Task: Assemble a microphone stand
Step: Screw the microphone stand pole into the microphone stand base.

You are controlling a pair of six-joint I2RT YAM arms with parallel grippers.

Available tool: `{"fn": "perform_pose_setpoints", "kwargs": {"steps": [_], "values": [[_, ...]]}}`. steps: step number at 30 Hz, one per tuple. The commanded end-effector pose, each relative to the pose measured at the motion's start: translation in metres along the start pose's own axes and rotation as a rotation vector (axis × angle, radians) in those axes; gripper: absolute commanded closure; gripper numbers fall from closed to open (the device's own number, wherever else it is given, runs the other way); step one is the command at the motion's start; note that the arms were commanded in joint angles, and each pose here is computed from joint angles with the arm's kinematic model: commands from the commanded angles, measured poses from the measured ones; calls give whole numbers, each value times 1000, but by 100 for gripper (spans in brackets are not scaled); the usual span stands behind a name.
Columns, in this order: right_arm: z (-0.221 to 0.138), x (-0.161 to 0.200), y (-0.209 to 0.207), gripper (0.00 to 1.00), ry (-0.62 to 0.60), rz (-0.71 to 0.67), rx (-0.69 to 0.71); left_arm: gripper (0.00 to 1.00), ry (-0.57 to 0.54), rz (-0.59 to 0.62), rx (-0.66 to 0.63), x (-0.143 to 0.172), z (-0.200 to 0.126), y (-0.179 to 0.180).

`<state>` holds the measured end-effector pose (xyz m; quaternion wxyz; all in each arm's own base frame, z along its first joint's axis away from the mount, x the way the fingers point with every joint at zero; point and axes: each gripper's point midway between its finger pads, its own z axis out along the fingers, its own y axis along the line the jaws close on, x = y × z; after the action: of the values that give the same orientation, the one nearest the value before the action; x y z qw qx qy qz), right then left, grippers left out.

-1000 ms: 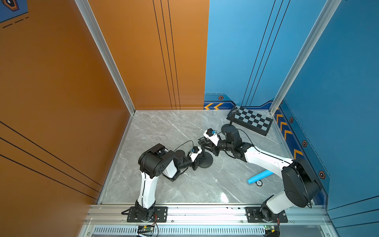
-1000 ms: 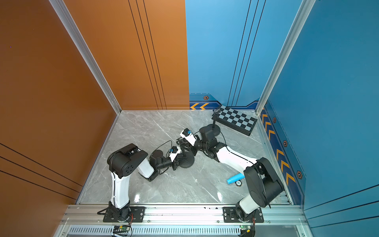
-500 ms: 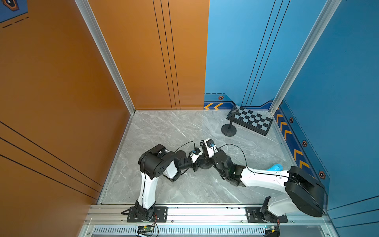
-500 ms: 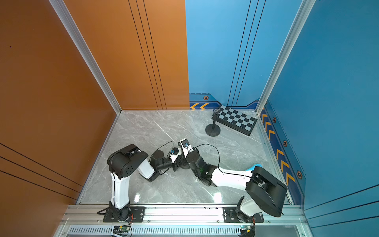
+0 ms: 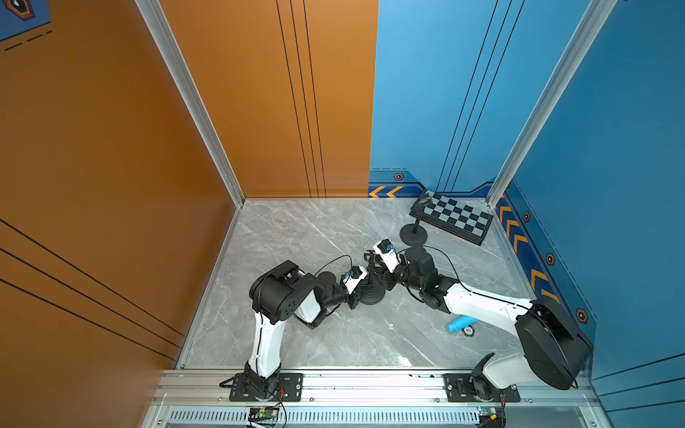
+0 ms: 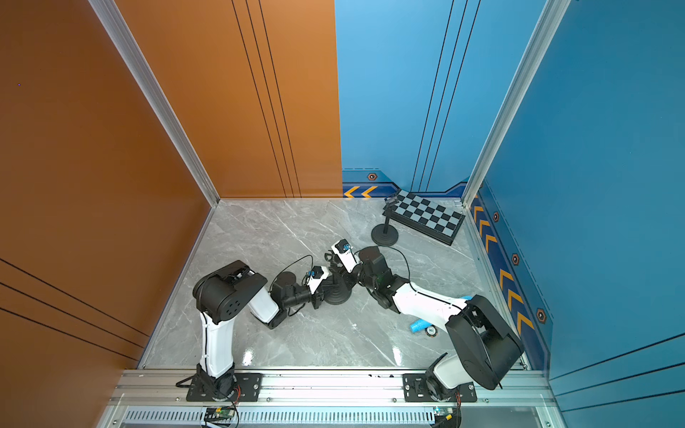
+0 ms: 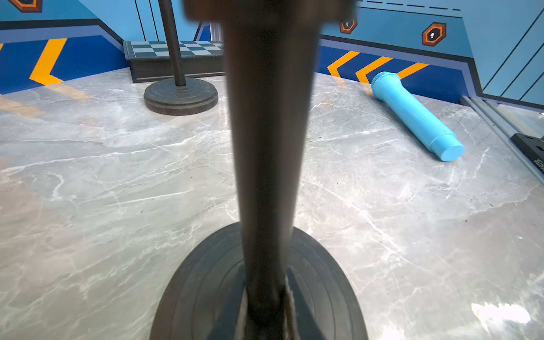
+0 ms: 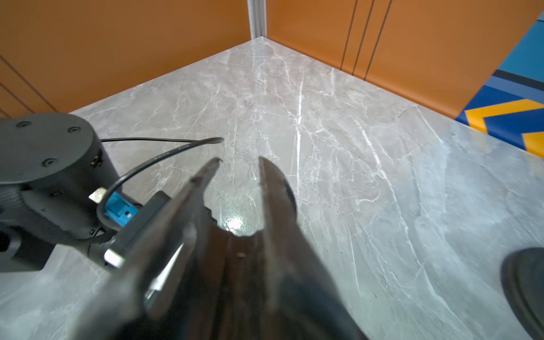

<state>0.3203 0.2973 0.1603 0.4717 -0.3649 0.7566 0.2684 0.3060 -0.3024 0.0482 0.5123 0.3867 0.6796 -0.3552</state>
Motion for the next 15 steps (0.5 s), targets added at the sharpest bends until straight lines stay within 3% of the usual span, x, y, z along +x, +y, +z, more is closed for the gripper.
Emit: {"fn": "perform_pose_setpoints", "kwargs": {"steps": [1, 7, 10, 12, 14, 15], "values": [[-1, -5, 3, 56, 17, -42, -117, 87, 159, -77, 25, 49, -10, -10], [7, -14, -7, 67, 15, -12, -55, 87, 167, -87, 6, 52, -10, -7], [11, -13, -10, 89, -8, 33, 58, 86, 172, -98, -21, 54, -9, -2], [7, -10, -15, 100, -53, 68, 257, 85, 180, -104, -77, 56, -10, 6], [-14, -5, -28, 100, -124, 129, 569, 83, 180, -109, -109, 56, -10, 11], [-21, -1, -25, 100, -144, 152, 657, 83, 179, -113, -120, 55, -10, 13]]}}
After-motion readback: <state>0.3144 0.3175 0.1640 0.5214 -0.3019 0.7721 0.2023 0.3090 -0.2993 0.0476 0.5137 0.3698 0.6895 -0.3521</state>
